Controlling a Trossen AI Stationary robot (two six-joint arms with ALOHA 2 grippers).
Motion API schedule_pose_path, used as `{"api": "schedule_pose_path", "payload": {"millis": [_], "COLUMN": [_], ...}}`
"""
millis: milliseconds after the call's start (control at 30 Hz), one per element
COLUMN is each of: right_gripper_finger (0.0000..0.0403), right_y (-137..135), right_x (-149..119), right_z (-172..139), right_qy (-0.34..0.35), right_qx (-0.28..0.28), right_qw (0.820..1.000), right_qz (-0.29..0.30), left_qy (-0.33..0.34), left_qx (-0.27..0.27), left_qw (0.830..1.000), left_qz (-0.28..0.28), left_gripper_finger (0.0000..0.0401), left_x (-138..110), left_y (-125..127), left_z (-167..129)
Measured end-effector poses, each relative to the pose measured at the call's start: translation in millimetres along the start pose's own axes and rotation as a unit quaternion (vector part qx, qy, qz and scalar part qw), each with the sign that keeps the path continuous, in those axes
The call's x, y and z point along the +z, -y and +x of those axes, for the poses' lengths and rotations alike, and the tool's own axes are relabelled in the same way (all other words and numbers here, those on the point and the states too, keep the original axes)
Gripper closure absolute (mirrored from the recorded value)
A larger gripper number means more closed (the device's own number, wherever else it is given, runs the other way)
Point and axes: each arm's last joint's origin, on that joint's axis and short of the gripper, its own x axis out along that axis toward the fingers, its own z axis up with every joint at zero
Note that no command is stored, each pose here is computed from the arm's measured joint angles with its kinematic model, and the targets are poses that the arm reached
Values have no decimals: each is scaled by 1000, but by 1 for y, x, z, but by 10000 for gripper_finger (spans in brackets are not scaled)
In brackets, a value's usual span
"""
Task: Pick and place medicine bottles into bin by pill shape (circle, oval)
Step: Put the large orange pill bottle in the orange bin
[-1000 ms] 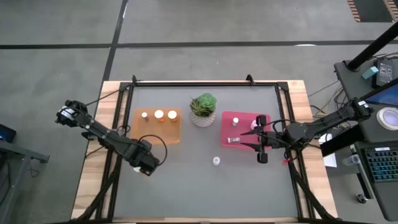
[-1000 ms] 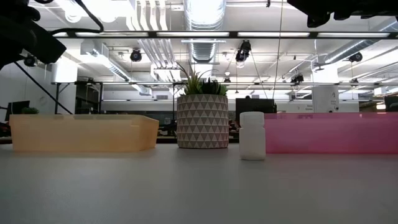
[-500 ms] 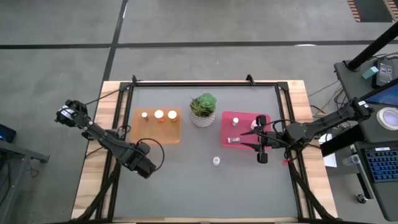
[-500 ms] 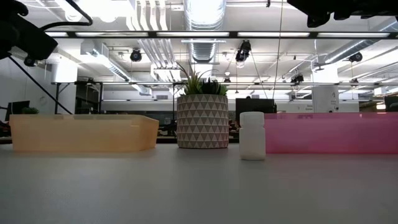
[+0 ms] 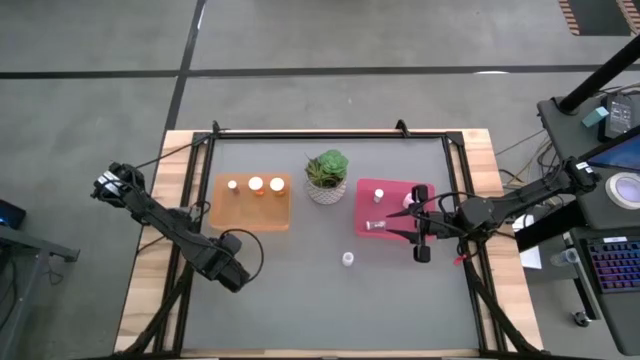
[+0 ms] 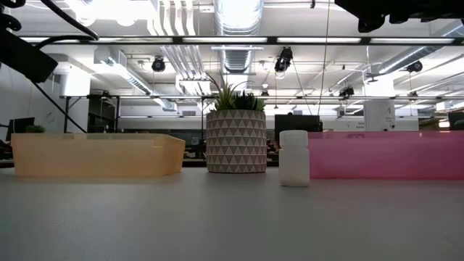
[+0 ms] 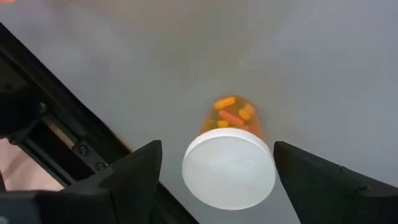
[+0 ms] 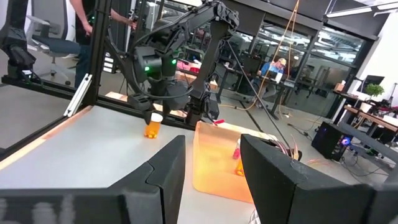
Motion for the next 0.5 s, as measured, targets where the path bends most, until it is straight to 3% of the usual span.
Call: {"api": "schedule_pose_path", "payload": {"millis": [500], "right_gripper_finger": [257], "right_y": [0], "right_x": [0], "right_z": [0], "right_qy": [-2], "right_qx": [-3], "right_qw": [1000], "right_qz": [-1], "left_qy": [0], "left_qx": [-4], "left_qw": [1000], "left_qz": [6], "left_gripper_finger": [203], "left_x": [-1], "left_y": [1], "left_z": [-2]}}
